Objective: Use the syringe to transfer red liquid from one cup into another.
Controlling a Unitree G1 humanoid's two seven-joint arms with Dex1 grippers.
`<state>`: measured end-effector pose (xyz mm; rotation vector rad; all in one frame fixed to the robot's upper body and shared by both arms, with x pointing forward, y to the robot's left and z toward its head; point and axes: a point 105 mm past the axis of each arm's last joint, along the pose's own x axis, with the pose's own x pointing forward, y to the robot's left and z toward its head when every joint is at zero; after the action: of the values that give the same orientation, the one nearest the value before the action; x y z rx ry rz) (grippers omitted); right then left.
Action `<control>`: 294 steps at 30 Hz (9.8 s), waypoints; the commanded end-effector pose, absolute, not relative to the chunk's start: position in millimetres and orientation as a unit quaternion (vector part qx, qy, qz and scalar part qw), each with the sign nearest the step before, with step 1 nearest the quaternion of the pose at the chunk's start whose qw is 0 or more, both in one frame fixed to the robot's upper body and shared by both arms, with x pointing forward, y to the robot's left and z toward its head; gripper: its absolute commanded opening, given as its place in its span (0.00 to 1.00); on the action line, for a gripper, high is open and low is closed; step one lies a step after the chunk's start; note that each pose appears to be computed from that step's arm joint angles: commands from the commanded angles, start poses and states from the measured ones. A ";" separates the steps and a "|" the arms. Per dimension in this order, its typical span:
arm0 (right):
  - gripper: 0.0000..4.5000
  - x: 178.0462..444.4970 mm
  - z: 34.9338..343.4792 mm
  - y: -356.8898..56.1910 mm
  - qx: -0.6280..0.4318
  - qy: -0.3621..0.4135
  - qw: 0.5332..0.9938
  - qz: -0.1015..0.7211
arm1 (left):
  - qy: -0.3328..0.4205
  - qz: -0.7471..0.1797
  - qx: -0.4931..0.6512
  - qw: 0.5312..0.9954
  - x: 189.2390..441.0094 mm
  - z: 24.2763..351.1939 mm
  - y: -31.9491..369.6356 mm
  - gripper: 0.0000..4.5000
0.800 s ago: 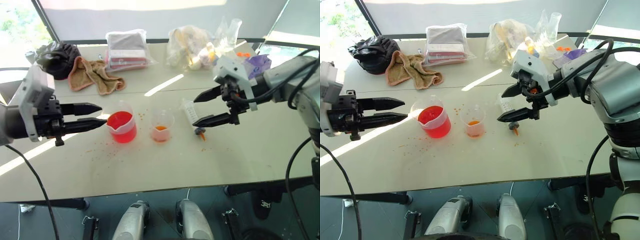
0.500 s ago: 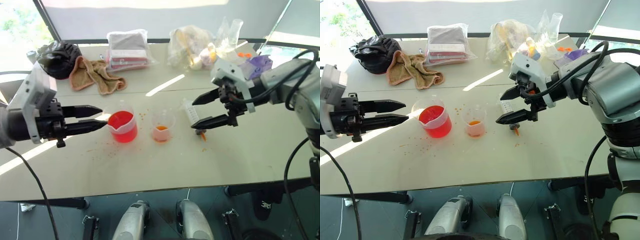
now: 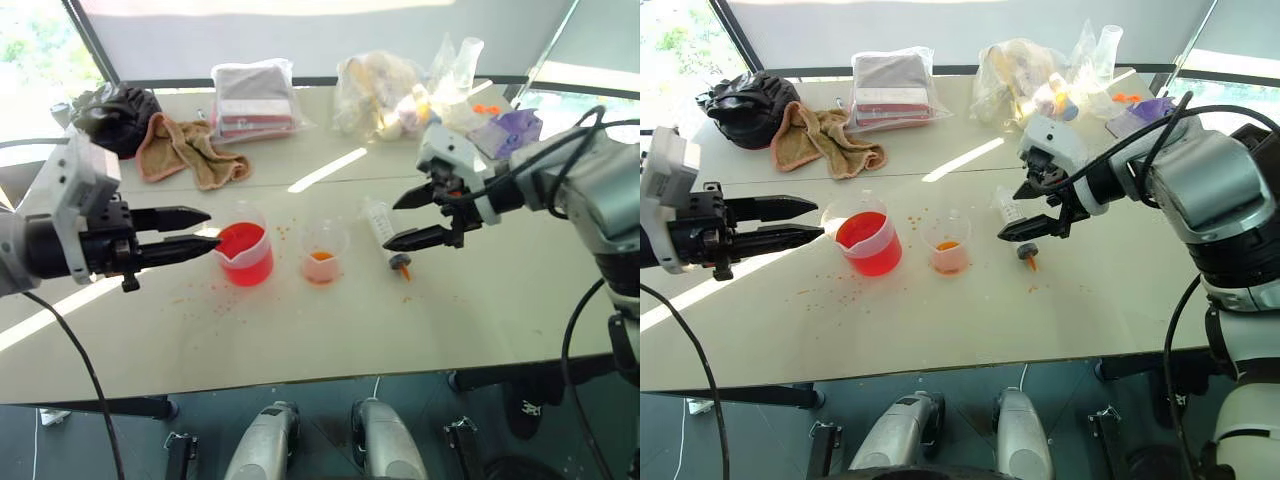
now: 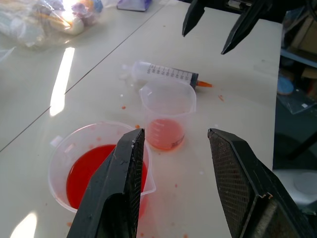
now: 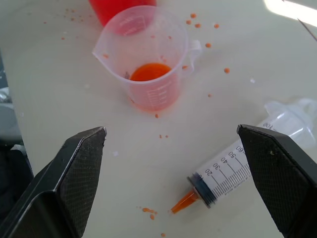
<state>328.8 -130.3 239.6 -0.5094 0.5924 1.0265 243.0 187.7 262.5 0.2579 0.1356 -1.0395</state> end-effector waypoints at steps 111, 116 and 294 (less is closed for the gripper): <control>0.30 330.1 223.6 90.7 0.012 -0.177 0.797 0.577 | 0.004 -0.355 0.114 0.928 237.6 296.2 203.7 0.48; 0.30 327.9 221.2 91.1 0.005 -0.181 0.795 0.579 | -0.003 -0.342 0.122 0.932 244.9 296.4 207.3 0.48; 0.30 329.4 265.6 -19.5 -0.030 -0.218 0.888 0.404 | -0.120 -0.502 0.023 0.857 318.3 353.5 142.3 0.64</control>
<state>340.9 -24.3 251.3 -0.0732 -0.3874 0.8187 319.5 143.5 347.4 0.0219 -0.2342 -1.0485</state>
